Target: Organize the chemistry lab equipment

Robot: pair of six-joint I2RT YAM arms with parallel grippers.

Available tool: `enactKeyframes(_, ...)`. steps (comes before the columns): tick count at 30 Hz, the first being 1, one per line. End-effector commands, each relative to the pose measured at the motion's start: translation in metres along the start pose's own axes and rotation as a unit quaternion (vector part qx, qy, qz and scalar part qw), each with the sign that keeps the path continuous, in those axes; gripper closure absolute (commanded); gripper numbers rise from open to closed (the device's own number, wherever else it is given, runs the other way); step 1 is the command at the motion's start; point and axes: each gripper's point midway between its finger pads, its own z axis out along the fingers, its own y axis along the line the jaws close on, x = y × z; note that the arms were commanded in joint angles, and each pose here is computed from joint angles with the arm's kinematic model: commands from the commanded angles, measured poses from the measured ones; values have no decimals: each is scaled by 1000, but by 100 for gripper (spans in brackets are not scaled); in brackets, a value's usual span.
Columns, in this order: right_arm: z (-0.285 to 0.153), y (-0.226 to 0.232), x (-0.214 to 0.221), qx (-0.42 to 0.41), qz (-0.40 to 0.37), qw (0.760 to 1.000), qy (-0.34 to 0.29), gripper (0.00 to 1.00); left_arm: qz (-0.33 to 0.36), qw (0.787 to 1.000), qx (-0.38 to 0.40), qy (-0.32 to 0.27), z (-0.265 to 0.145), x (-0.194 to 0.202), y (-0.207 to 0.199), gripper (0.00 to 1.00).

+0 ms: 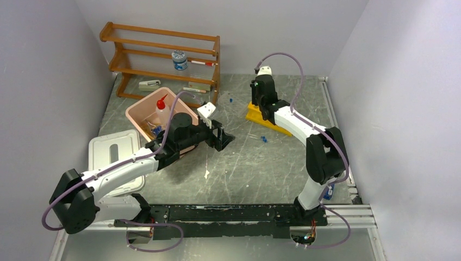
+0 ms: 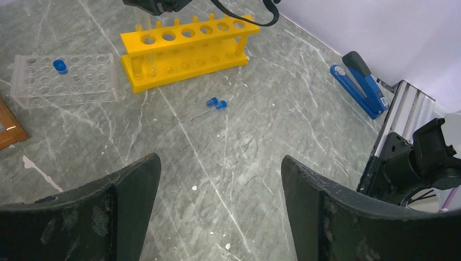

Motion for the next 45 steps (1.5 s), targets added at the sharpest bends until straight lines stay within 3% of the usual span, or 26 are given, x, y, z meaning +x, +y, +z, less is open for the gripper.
enactKeyframes(1, 5, -6, -6, 14, 9, 1000, -4, 88, 10, 1000, 7, -14, 2, -10, -1, 15)
enactKeyframes(22, -12, -48, 20, 89, -50, 995, -10, 83, 6, 1000, 10, -10, 4, -7, -2, 15)
enactKeyframes(26, -15, -45, 18, 75, -14, 997, -12, 72, 5, 1000, 12, -9, 4, -6, -2, 15)
enactKeyframes(30, -21, -43, 2, 62, 20, 998, -26, 52, 5, 1000, 9, -8, 4, -6, -2, 15)
enactKeyframes(36, -42, -50, -41, 55, 50, 996, -58, 37, 4, 1000, 9, -9, 4, -7, -2, 15)
enactKeyframes(41, -64, -57, -62, 49, 60, 995, -61, 32, 4, 1000, 7, -12, 3, -10, -2, 15)
enactKeyframes(45, -83, -50, -64, 19, 44, 999, -26, 33, 2, 1000, -1, -14, 1, -12, 1, 15)
